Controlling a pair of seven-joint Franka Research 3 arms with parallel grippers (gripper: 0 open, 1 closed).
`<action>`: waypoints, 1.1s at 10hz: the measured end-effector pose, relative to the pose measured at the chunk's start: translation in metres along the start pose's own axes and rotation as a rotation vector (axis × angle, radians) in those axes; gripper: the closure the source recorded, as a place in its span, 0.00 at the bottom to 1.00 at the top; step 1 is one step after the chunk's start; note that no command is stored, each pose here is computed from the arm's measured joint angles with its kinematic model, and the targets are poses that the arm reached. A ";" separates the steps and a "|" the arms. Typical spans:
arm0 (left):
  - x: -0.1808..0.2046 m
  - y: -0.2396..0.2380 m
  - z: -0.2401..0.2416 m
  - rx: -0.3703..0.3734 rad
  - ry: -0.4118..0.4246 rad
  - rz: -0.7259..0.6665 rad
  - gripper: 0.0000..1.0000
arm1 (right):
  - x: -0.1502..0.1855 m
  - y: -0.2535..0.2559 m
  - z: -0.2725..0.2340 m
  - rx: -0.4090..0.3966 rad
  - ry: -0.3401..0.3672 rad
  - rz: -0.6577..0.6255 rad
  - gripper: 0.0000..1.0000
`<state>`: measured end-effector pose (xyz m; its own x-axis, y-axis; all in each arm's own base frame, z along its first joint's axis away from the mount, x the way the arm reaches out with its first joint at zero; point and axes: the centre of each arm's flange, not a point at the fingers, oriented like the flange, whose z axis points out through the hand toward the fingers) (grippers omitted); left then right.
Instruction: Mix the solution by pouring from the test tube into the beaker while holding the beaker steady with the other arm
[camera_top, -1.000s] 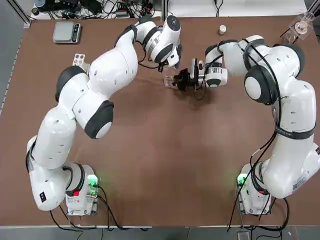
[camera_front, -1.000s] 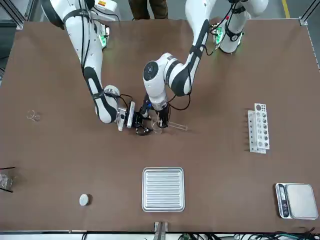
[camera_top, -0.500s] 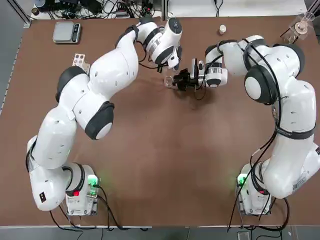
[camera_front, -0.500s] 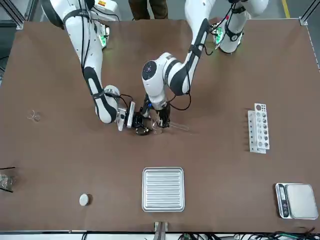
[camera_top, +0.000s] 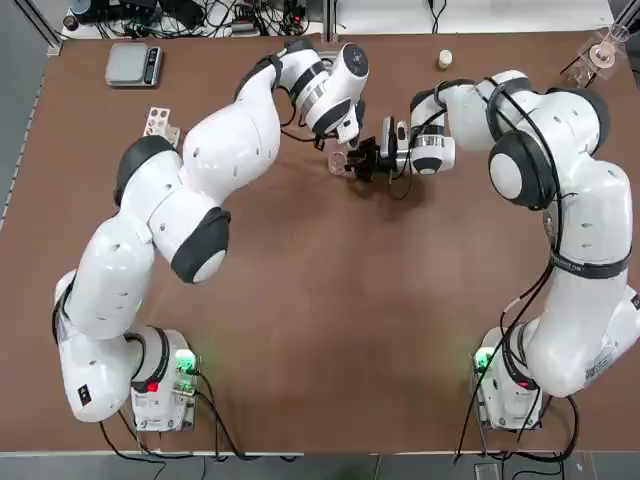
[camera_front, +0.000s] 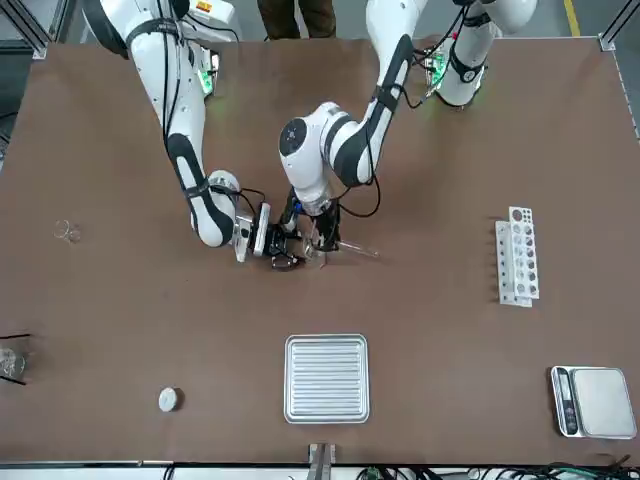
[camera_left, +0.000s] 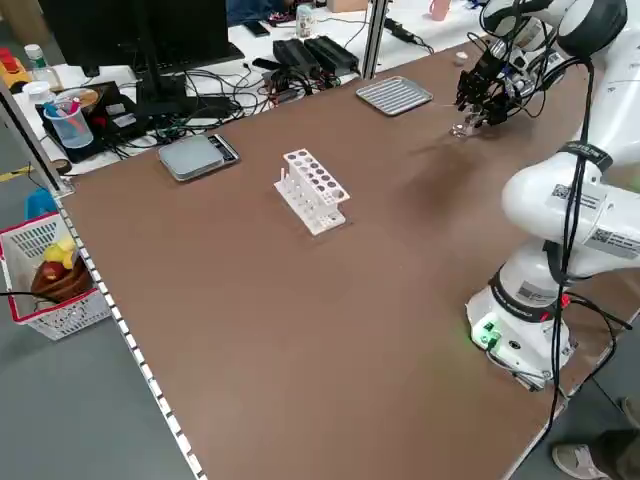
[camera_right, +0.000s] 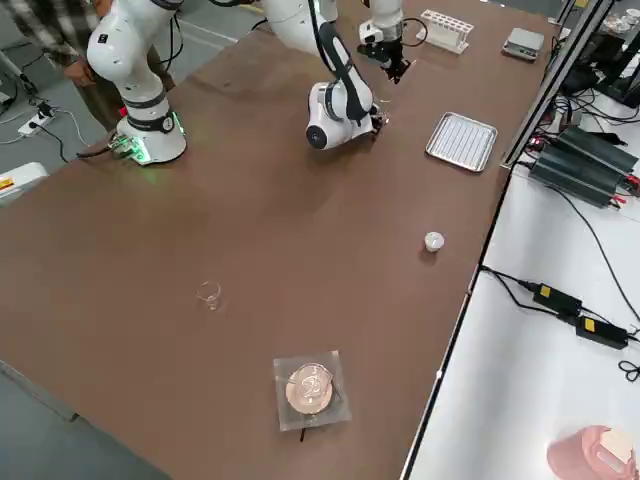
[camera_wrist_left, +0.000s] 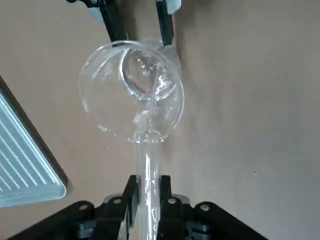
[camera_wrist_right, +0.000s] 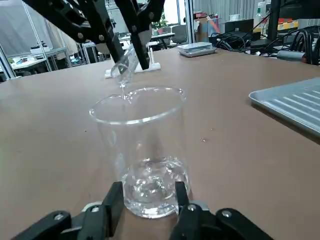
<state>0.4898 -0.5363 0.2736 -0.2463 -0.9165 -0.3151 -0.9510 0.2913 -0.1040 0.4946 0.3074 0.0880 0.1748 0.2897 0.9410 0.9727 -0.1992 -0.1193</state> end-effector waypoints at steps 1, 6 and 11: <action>0.000 0.000 0.001 -0.001 -0.002 0.000 0.79 | 0.000 0.000 0.000 0.000 0.000 0.000 0.52; -0.004 -0.001 -0.003 -0.001 -0.045 0.012 0.79 | 0.000 0.000 0.000 0.000 0.000 0.000 0.52; -0.002 -0.007 -0.020 0.025 -0.041 -0.006 0.79 | 0.000 0.000 0.000 0.000 0.000 0.000 0.52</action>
<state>0.4928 -0.5421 0.2938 -0.2321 -0.9063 -0.3531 -0.9474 0.2929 -0.1292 0.4946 0.3075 0.0881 0.1750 0.2896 0.9410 0.9726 -0.1993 -0.1196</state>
